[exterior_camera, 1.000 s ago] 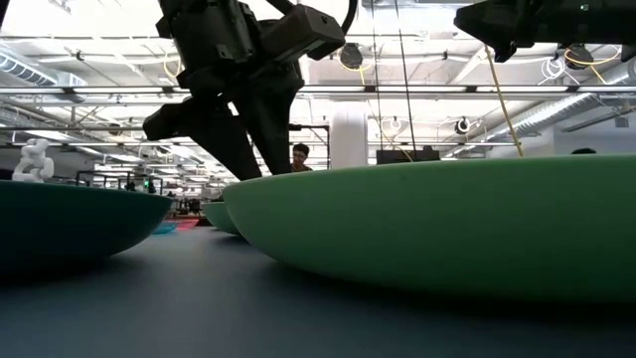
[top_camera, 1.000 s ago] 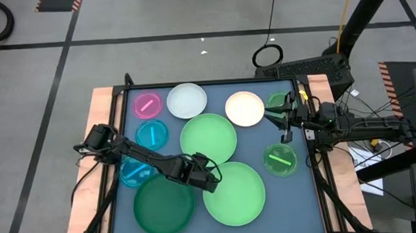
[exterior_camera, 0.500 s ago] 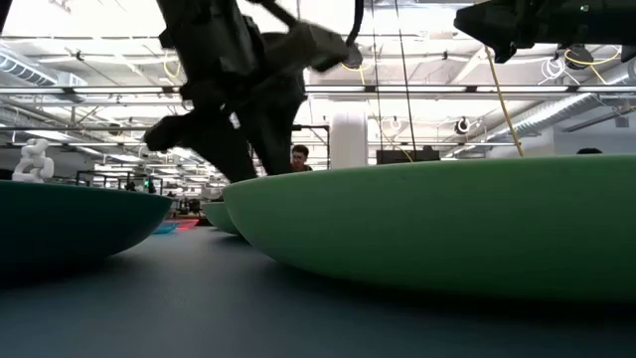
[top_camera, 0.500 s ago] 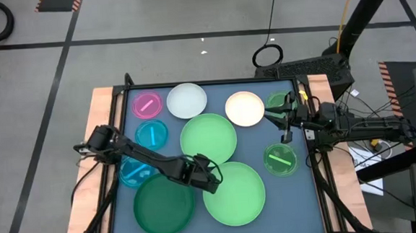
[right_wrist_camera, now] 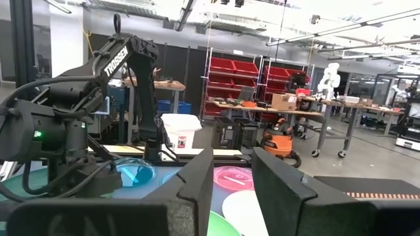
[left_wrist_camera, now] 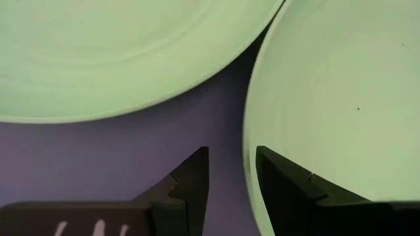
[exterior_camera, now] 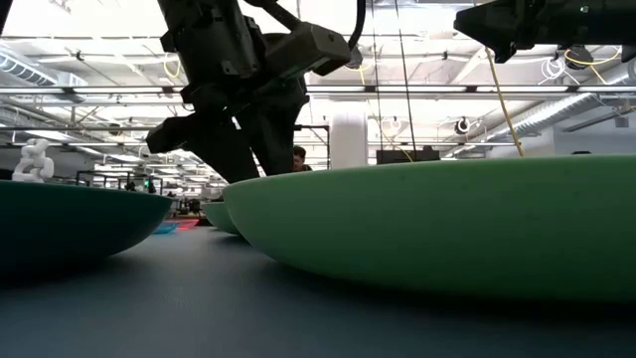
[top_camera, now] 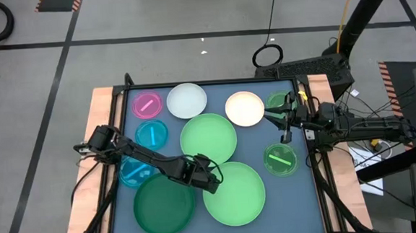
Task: Stack plastic plates
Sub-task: Stack the bottom light green plate on top of the top light green plate
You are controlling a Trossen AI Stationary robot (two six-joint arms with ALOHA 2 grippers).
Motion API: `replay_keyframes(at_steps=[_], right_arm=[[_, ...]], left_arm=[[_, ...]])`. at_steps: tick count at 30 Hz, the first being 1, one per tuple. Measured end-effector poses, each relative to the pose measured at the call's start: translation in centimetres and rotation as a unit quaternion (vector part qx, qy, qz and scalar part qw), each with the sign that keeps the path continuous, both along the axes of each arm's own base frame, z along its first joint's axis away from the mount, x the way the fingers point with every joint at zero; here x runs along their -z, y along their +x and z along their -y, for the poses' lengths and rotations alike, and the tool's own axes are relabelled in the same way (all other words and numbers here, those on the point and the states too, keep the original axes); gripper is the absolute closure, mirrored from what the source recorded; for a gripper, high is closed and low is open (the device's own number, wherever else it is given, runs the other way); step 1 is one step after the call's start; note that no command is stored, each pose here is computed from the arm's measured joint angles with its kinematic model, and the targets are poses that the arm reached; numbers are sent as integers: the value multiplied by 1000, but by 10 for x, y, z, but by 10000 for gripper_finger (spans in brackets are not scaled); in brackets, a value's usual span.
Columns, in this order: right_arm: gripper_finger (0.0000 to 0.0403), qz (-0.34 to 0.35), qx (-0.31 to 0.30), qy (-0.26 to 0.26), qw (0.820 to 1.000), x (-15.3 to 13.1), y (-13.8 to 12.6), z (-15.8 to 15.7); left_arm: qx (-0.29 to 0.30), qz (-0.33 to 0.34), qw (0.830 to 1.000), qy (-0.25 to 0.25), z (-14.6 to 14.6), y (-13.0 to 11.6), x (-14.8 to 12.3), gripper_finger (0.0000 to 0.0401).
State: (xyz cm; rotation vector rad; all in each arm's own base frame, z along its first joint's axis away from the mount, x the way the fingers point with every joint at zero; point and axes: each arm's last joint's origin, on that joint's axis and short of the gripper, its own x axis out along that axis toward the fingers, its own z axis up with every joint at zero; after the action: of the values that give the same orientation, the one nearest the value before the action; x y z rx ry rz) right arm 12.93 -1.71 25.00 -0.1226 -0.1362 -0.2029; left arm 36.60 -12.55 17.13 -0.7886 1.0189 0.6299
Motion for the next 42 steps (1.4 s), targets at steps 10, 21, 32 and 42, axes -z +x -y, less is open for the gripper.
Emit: replay_keyframes(at_steps=[10, 21, 32, 42], right_arm=[[305, -2, 0, 0, 1000, 0, 0, 0], [305, -4, 1, -2, 1000, 1, 0, 0], [305, -9, 2, -10, 1000, 1, 0, 0], [305, -10, 2, -10, 1000, 2, 0, 0]], left_arm=[[5, 4, 1000, -12, 2, 3, 4, 270], [27, 1, 999, -28, 2, 6, 7, 272], [28, 1, 999, -30, 1, 7, 10, 363], [31, 16, 999, -31, 2, 6, 0, 391]])
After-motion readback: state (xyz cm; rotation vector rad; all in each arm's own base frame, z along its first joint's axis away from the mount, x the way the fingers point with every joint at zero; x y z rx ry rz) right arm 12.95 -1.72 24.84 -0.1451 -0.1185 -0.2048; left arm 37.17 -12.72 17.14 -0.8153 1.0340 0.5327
